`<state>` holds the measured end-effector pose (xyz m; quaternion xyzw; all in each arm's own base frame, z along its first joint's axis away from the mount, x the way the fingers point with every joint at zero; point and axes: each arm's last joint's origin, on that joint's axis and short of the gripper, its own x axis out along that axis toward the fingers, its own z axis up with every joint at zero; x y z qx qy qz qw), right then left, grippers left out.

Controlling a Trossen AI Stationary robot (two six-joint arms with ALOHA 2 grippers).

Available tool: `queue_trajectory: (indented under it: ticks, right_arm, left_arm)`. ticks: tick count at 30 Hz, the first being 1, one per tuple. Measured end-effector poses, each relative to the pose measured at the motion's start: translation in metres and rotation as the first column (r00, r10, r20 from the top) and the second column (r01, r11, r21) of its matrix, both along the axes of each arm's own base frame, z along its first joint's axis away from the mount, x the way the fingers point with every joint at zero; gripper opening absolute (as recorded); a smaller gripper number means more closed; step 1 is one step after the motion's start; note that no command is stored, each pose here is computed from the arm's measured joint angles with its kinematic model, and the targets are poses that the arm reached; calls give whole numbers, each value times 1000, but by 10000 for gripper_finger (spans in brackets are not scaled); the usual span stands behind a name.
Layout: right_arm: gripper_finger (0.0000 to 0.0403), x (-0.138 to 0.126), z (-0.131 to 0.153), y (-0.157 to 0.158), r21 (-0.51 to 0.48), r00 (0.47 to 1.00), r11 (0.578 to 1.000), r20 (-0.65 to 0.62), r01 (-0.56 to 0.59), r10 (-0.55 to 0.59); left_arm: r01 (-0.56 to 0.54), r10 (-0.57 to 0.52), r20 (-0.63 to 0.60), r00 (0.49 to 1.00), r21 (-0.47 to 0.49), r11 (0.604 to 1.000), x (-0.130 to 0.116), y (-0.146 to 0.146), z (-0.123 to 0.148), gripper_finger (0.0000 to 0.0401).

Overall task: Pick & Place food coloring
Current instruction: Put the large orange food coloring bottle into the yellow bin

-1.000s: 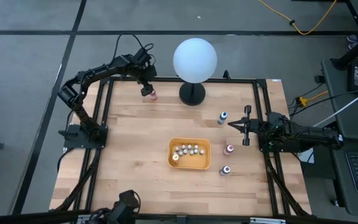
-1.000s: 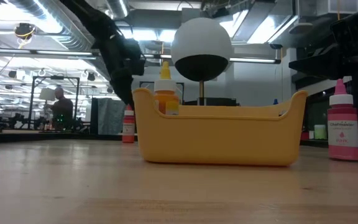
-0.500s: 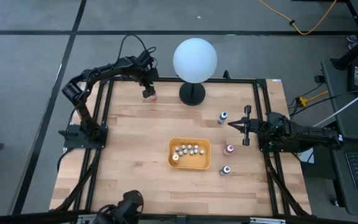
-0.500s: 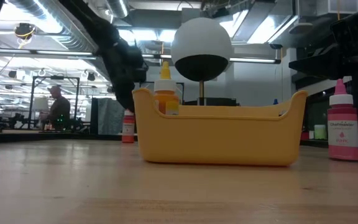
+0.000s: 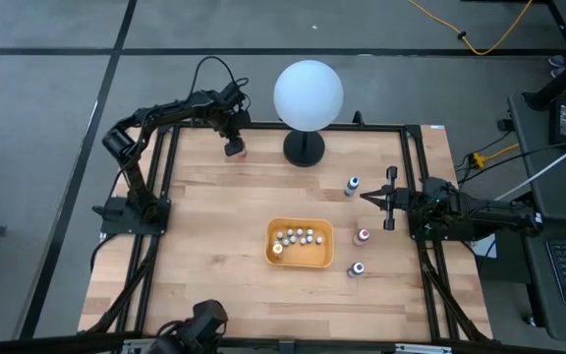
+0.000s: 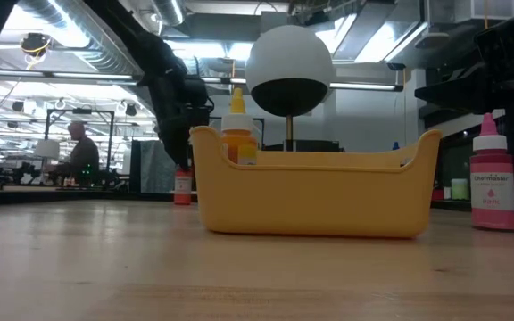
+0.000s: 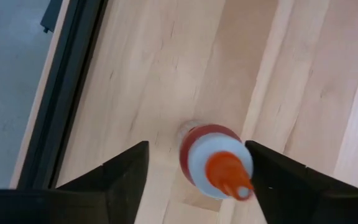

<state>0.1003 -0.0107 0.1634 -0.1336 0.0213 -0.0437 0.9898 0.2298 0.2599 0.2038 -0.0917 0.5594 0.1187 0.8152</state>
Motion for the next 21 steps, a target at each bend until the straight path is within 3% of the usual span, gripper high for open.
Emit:
queue_trajectory:
  ticks: [10,16,21]
  right_arm:
    - [16,0,0,0,0,1000,1000,-1,0,0]
    - [16,0,0,0,0,1000,1000,-1,0,0]
    - [16,0,0,0,0,1000,1000,-1,0,0]
  left_arm:
    - [18,-18,6,1000,7,1000,-1,-2,5,120]
    - [46,-46,0,999,18,999,2,-8,9,113]
    - [72,-75,52,996,74,995,6,-25,33,113]
